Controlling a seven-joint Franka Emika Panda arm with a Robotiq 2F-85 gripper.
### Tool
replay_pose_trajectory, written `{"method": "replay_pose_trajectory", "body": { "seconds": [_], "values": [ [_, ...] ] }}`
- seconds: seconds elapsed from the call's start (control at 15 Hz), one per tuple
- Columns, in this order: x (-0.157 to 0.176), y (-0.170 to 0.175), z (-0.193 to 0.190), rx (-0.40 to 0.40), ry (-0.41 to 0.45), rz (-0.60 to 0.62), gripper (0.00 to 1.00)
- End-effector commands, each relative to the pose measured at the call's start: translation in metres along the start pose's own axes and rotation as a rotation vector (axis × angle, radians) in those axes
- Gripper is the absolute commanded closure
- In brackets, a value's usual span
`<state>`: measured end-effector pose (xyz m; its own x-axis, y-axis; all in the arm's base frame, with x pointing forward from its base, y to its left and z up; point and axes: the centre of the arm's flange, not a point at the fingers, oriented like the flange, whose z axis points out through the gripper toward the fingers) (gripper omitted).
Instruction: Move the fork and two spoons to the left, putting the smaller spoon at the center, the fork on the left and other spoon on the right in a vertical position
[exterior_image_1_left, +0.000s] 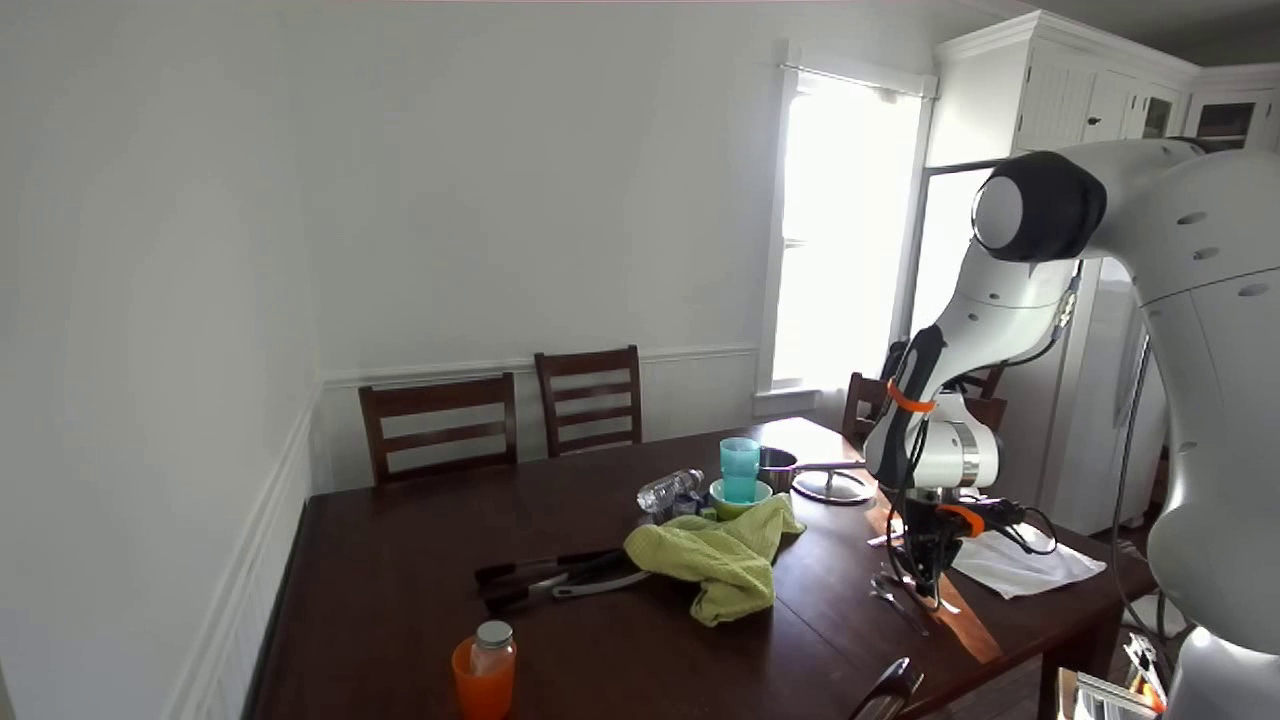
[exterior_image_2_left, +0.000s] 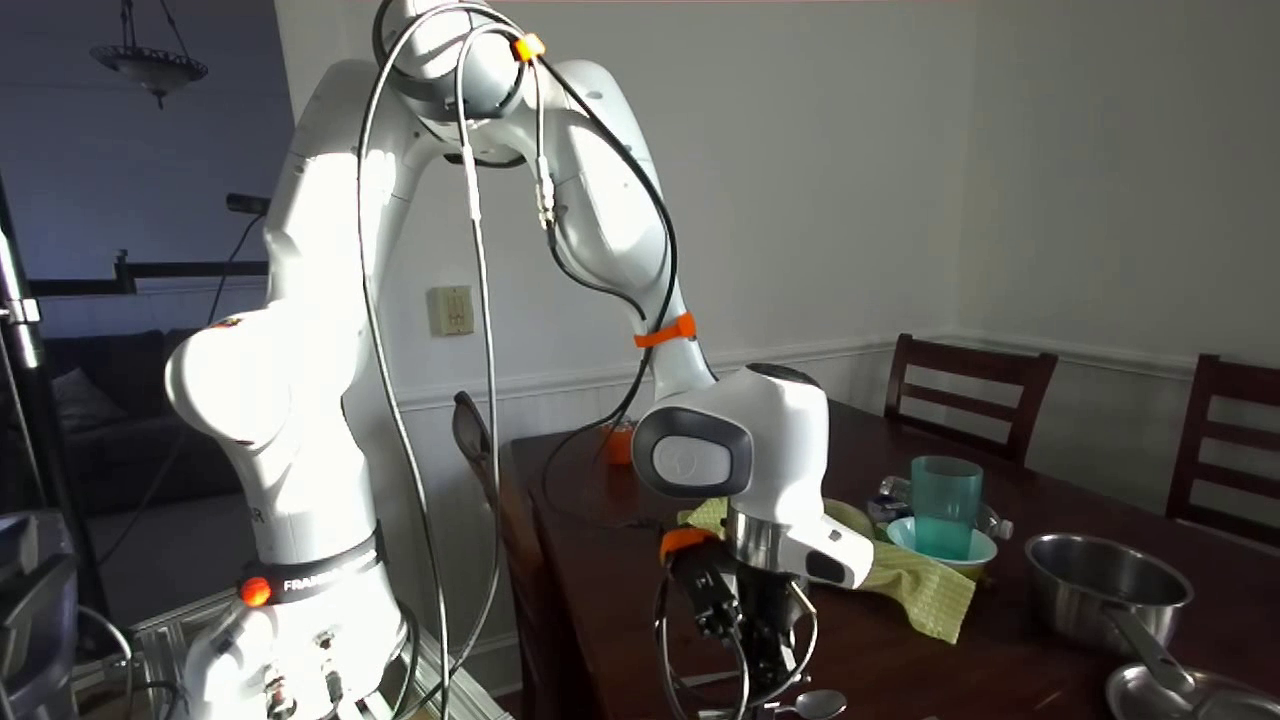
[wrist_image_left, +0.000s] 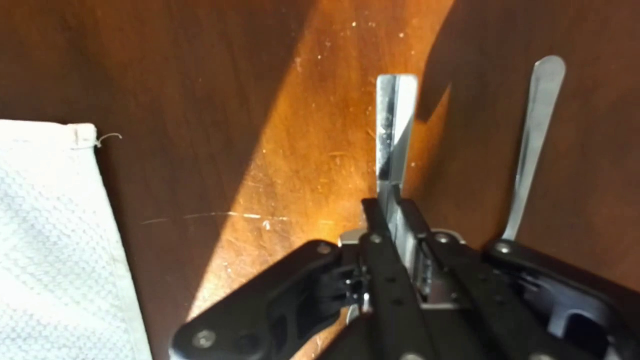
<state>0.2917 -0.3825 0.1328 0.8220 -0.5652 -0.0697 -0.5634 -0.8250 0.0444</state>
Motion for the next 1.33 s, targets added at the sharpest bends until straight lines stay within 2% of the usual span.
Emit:
{"method": "replay_pose_trajectory", "body": {
  "seconds": [0.0, 0.07, 0.13, 0.2, 0.4, 0.6, 0.8, 1.27],
  "values": [
    [-0.005, -0.001, 0.008, 0.006, -0.016, -0.017, 0.97],
    [-0.005, -0.002, 0.010, 0.005, -0.017, -0.014, 0.97],
    [-0.004, -0.002, 0.011, 0.007, -0.013, -0.006, 0.64],
    [-0.004, -0.002, 0.010, 0.008, -0.015, -0.002, 0.63],
    [-0.005, 0.003, -0.002, 0.024, 0.004, 0.017, 0.44],
    [0.001, 0.016, -0.028, 0.058, 0.026, 0.086, 0.22],
    [0.024, 0.035, -0.047, 0.067, 0.048, 0.260, 0.02],
    [0.091, 0.050, -0.044, 0.045, 0.119, 0.634, 0.00]
  ]
}}
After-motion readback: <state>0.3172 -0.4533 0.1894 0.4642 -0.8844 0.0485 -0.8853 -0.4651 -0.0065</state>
